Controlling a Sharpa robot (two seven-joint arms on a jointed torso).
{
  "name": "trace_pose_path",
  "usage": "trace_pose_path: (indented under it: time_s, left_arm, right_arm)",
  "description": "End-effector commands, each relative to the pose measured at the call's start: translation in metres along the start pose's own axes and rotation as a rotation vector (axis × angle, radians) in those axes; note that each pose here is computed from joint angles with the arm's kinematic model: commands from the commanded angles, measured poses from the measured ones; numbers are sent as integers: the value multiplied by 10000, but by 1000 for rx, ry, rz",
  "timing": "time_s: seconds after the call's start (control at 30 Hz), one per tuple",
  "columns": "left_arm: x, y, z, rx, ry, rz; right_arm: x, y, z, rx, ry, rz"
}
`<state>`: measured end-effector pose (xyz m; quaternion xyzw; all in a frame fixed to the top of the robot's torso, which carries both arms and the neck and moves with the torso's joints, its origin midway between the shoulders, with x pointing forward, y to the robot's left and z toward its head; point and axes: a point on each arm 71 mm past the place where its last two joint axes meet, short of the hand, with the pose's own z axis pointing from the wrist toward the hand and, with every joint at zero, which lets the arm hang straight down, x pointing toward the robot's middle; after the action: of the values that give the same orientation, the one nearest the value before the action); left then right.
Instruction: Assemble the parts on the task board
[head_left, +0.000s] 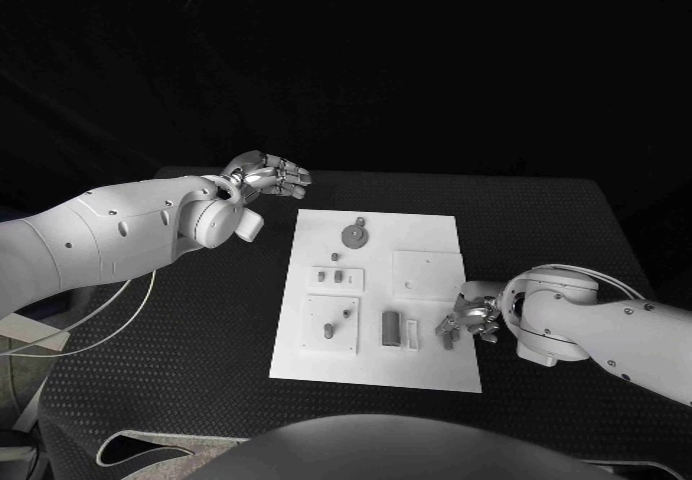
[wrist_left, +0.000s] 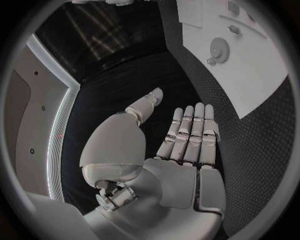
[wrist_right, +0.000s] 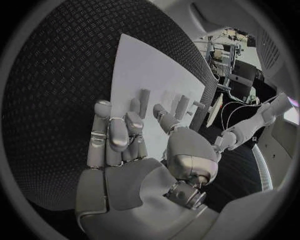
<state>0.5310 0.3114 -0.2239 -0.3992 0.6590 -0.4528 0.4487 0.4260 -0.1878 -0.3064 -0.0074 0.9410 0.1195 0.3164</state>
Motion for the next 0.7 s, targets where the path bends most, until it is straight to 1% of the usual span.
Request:
trace_pose_path:
  time_s: [0.03,0.13,0.33,0.47,0.57,0.7]
  left_arm:
    - [19,-16,3,11,17,-2]
    - [19,-16,3,11,17,-2]
    - [23,-16,3,10,20,-3]
    - [26,-16,4,10,22,-4]
    - [25,-15,3,9,22,-3]
    - [26,-15,2,9,23,-4]
  right_arm:
    - [61,-18,47,14,15,-42]
    - [66,-17,70,22,10,-64]
    - [94,11,120,39,-14,-153]
    - [143,39,141,43,-9,-207]
    - [210,52,164,52,4,-269]
    - [274,44,179,63,14,-318]
